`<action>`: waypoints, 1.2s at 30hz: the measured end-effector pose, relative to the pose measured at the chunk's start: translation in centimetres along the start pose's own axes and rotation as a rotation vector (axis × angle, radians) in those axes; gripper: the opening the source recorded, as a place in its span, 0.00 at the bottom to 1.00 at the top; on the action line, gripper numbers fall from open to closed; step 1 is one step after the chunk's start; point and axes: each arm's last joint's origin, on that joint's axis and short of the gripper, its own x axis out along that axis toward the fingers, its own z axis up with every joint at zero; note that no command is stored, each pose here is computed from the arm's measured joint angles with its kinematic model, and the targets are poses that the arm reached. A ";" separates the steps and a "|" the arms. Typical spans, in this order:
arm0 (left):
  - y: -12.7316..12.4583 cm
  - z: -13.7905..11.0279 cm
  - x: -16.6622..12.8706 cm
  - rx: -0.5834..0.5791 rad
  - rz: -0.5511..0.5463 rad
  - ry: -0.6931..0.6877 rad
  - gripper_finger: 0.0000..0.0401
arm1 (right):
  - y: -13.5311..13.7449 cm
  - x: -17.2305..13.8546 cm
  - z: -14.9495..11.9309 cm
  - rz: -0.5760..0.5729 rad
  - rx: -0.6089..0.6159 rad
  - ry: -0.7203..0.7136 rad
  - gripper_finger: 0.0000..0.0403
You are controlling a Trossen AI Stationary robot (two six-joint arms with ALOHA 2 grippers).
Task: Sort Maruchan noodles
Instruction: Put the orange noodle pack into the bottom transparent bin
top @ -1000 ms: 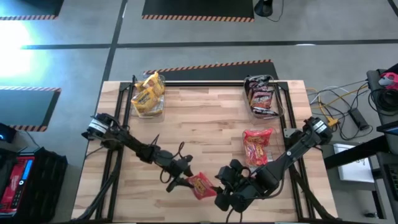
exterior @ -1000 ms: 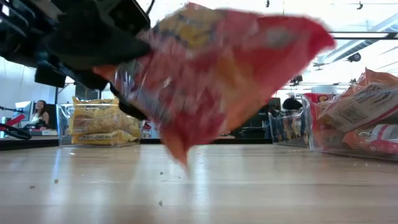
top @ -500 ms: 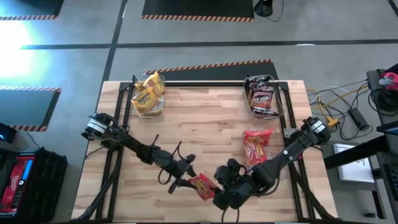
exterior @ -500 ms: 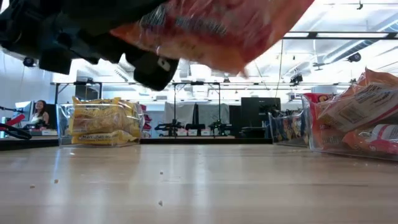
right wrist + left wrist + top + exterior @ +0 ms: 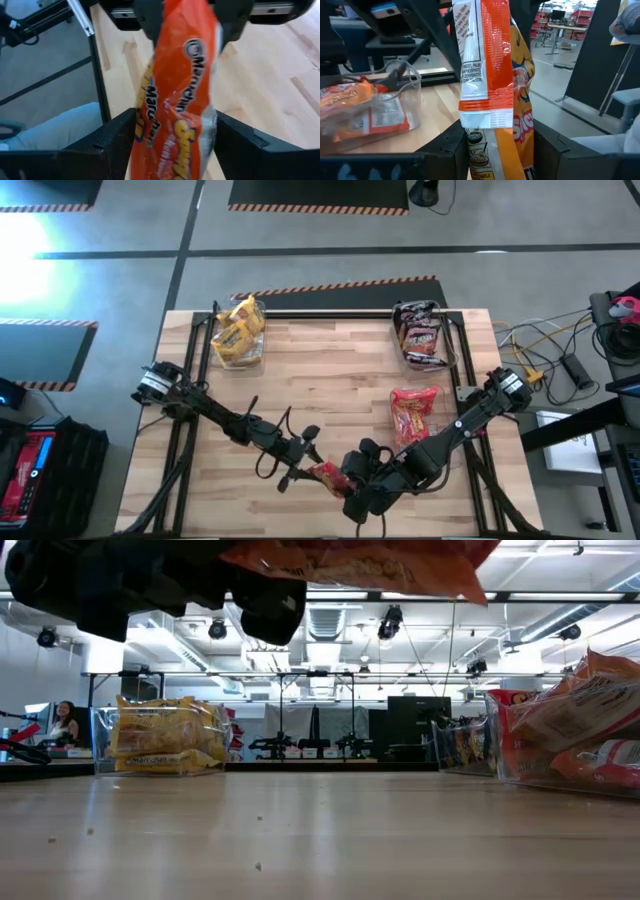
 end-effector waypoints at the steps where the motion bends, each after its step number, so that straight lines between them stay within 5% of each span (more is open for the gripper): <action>1: 0.0 0.0 0.0 0.008 0.006 0.000 0.32 | 0.1 0.0 0.0 0.009 -0.003 0.003 0.57; 21: 0.2 0.0 -0.3 -0.089 0.037 0.000 0.40 | -0.6 0.0 -0.6 -0.033 -0.006 0.083 0.23; 29: 1.7 1.3 -1.8 -0.091 0.100 0.109 0.45 | -1.0 -0.4 -0.5 -0.019 -0.001 0.162 0.18; 36: 2.6 2.4 -3.5 -0.108 0.160 0.230 0.47 | -3.3 -4.7 1.1 -0.122 -0.016 0.315 0.18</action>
